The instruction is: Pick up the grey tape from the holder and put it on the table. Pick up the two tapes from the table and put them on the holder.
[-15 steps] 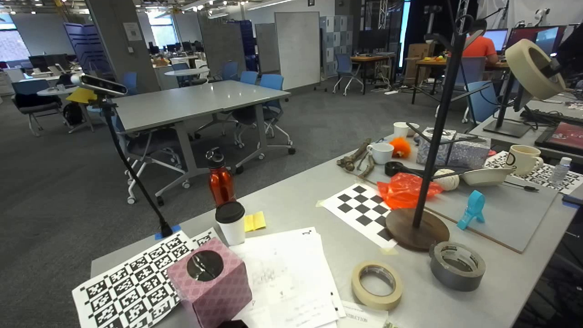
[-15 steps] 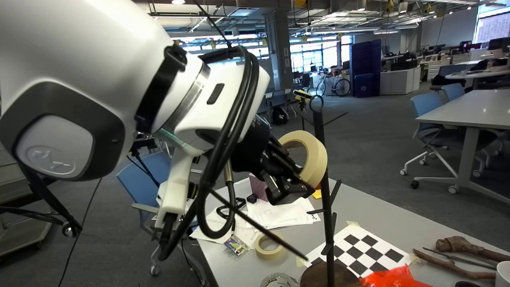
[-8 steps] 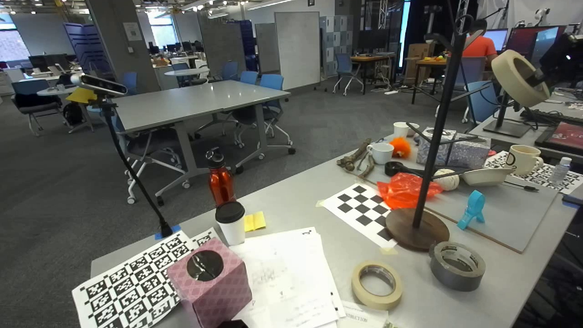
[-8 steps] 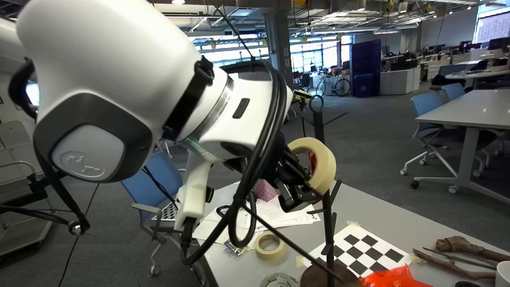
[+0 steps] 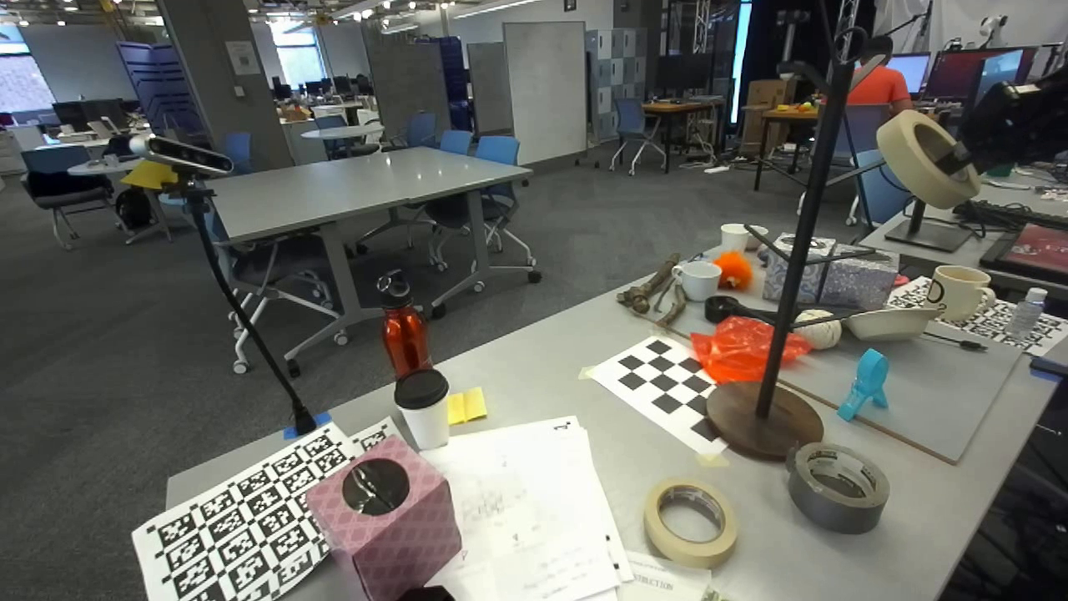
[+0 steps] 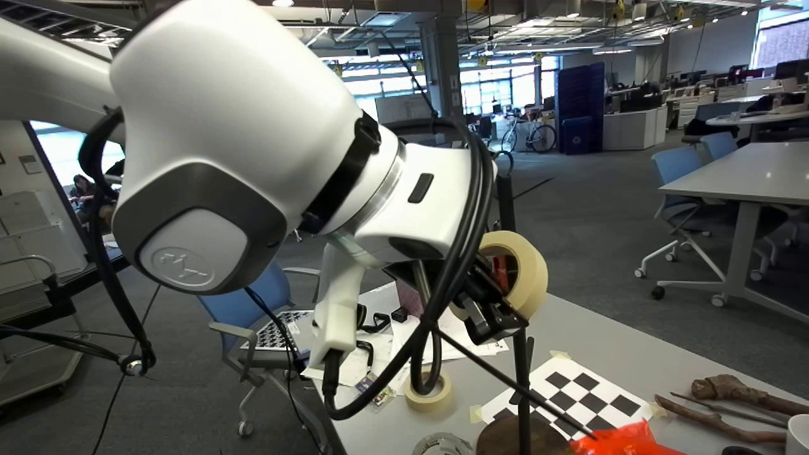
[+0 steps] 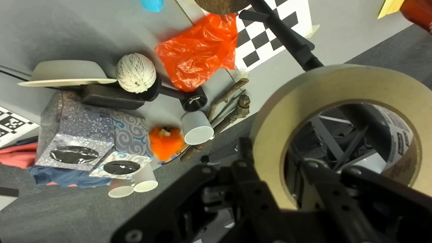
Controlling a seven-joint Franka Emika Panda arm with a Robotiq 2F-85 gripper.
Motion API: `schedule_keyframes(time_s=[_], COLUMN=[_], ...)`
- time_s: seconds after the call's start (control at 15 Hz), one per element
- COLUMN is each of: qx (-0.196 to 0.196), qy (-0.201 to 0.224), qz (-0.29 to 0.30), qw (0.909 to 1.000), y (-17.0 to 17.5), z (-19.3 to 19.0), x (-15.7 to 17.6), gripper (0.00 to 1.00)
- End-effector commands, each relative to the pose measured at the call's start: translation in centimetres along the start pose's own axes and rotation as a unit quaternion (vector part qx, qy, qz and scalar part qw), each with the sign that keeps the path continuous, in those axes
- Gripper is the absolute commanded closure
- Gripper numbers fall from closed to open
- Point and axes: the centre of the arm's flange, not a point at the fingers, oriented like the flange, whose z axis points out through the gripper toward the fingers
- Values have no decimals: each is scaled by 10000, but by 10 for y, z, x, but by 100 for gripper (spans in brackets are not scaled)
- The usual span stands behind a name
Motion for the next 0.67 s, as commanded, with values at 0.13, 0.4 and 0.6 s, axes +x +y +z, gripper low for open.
schedule_keyframes(time_s=[0.13,0.4,0.6], qx=[129,117,91], qy=[78,41,5], qz=[-75,-75,-68], qw=[9999,9999,9999], y=[-3,-3,-2], z=[9,14,19], x=[16,18,19], gripper=[94,94,94])
